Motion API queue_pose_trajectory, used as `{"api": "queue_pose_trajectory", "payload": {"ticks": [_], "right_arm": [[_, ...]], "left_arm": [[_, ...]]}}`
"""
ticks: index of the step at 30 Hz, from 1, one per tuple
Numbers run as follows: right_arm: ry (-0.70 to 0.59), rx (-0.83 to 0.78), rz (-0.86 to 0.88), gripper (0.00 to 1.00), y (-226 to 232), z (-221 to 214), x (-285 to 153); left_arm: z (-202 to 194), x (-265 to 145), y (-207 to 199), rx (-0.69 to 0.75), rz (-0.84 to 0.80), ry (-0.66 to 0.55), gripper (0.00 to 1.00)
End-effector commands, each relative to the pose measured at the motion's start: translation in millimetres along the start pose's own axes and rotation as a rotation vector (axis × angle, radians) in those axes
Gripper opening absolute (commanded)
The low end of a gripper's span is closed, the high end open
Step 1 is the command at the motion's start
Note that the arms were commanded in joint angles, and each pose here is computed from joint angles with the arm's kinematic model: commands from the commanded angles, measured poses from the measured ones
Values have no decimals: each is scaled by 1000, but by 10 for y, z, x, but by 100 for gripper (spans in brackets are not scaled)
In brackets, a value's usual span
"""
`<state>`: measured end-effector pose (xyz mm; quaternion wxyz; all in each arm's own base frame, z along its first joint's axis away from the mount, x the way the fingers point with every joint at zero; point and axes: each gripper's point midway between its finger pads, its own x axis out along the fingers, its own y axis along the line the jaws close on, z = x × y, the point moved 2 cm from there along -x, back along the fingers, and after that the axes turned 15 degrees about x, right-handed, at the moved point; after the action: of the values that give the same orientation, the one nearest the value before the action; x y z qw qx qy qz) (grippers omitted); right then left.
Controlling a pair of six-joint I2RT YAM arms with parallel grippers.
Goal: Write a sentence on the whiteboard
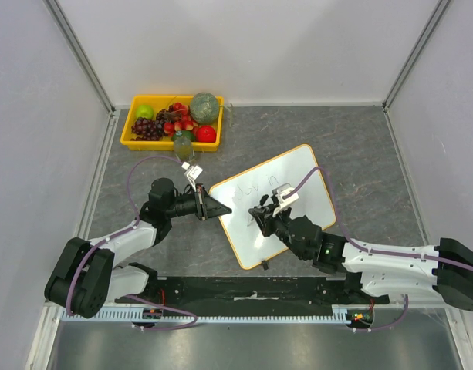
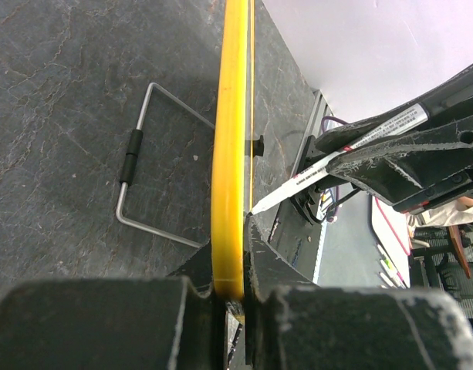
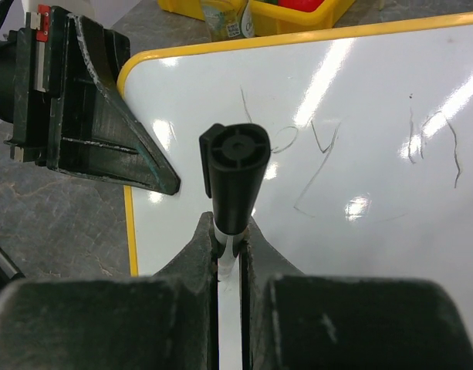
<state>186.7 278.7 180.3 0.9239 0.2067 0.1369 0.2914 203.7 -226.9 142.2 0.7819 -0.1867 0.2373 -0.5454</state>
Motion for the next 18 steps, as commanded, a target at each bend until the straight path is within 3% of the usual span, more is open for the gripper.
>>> {"api": "queue_pose_trajectory", "payload": {"ticks": [1,10,18], "right_arm": [[-38,-71,-120,0,-208,72,36],[-54,-90,-154,0,-264,121,15],[14,-118,-169,0,-385,-69,-53]], "left_arm": [[-393,-39,-46,131,-81,104,2],[-393,-40,-41,130,-79,104,2],[-388,-39,-44,131,-81,104,2]]}}
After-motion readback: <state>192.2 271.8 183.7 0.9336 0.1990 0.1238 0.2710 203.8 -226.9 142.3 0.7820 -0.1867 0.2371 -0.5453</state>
